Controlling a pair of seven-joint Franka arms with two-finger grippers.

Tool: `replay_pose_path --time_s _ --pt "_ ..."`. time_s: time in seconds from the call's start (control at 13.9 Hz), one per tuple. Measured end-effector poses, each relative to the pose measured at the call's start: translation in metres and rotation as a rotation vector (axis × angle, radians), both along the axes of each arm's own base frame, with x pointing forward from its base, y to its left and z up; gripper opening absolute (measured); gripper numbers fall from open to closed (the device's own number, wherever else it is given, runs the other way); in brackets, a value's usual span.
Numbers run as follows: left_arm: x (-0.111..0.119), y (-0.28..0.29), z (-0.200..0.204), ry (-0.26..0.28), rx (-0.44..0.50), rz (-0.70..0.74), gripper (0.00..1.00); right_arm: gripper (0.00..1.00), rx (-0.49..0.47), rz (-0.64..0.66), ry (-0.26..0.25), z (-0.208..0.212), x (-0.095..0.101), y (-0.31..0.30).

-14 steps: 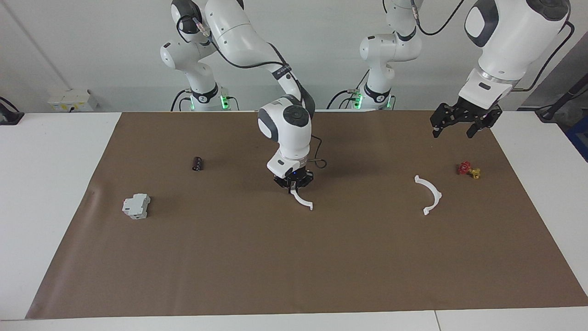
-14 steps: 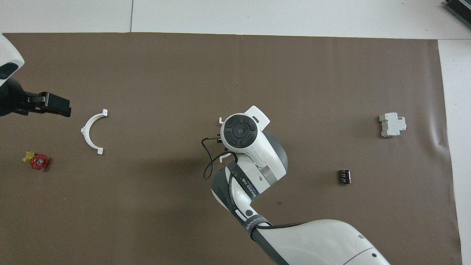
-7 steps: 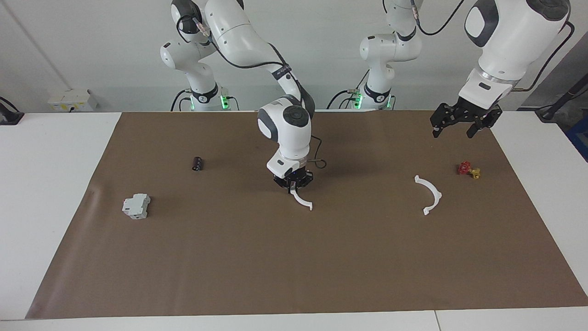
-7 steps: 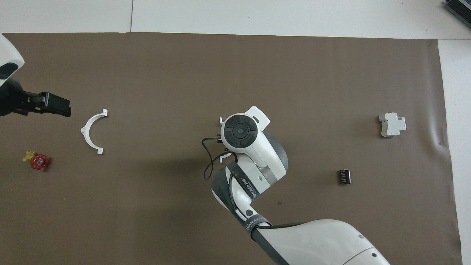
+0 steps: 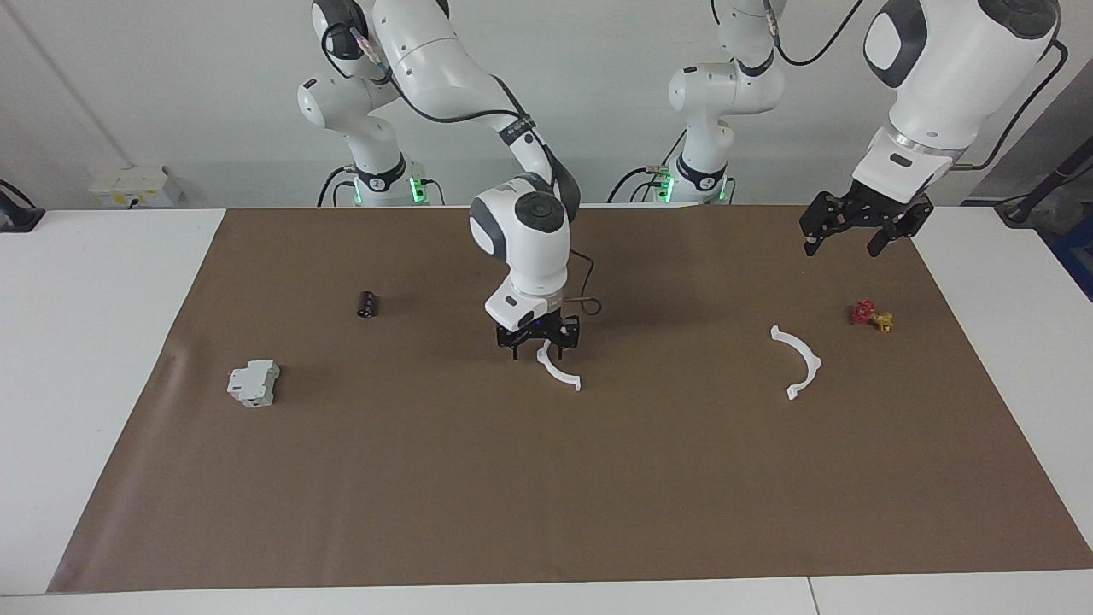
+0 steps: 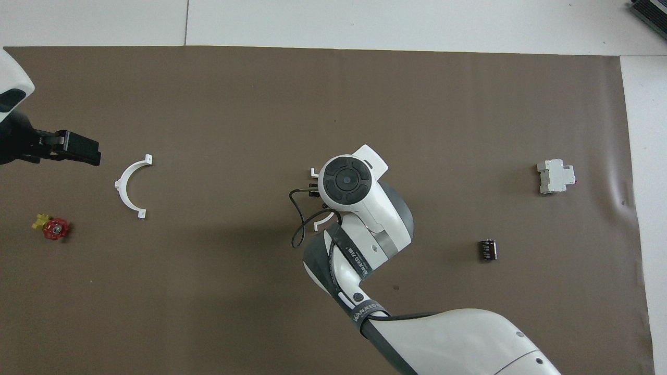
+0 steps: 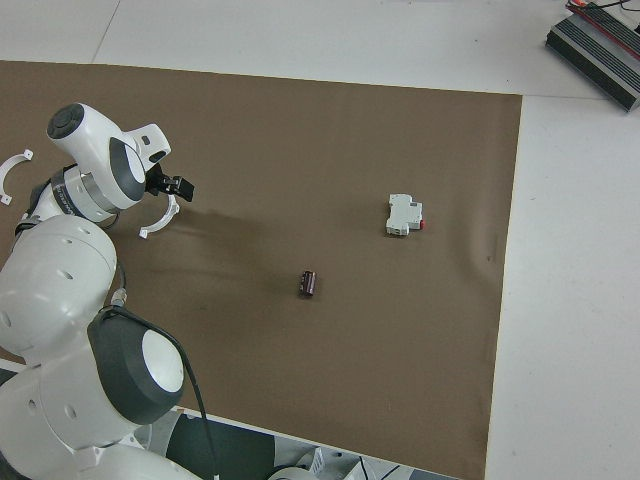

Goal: Assemble drain pipe with both arms

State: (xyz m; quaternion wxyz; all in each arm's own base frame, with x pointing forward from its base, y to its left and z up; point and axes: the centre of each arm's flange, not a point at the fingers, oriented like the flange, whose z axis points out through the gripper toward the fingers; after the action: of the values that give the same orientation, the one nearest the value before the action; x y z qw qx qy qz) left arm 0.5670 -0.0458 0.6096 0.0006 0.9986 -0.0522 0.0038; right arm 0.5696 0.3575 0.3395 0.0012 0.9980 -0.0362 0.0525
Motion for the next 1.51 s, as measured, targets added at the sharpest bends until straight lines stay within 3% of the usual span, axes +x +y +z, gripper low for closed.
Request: replay_pose_path --time_s 0.07,0.5,0.72,1.01,1.29,1.51 --pt "0.0 0.0 0.0 0.0 0.0 0.0 1.0 1.0 0.006 -0.012 -0.005 0.019 0.005 -0.012" --pt "0.0 0.0 -0.008 -0.011 0.0 0.0 1.0 1.0 0.033 -0.022 -0.066 0.128 0.04 -0.14" --pt "-0.003 0.008 -0.022 -0.03 -0.001 0.015 1.0 1.0 0.022 -0.047 -0.05 0.162 0.044 -0.214" --pt "-0.012 0.033 -0.058 -0.092 -0.001 0.06 1.0 1.0 0.012 -0.113 0.039 0.202 0.02 -0.285" --pt "-0.02 0.049 -0.1 -0.102 0.001 0.088 1.0 1.0 0.008 -0.105 0.137 0.23 -0.011 -0.328" --pt "-0.022 0.052 -0.127 -0.113 0.001 0.094 1.0 1.0 0.01 -0.079 0.182 0.235 -0.023 -0.358"
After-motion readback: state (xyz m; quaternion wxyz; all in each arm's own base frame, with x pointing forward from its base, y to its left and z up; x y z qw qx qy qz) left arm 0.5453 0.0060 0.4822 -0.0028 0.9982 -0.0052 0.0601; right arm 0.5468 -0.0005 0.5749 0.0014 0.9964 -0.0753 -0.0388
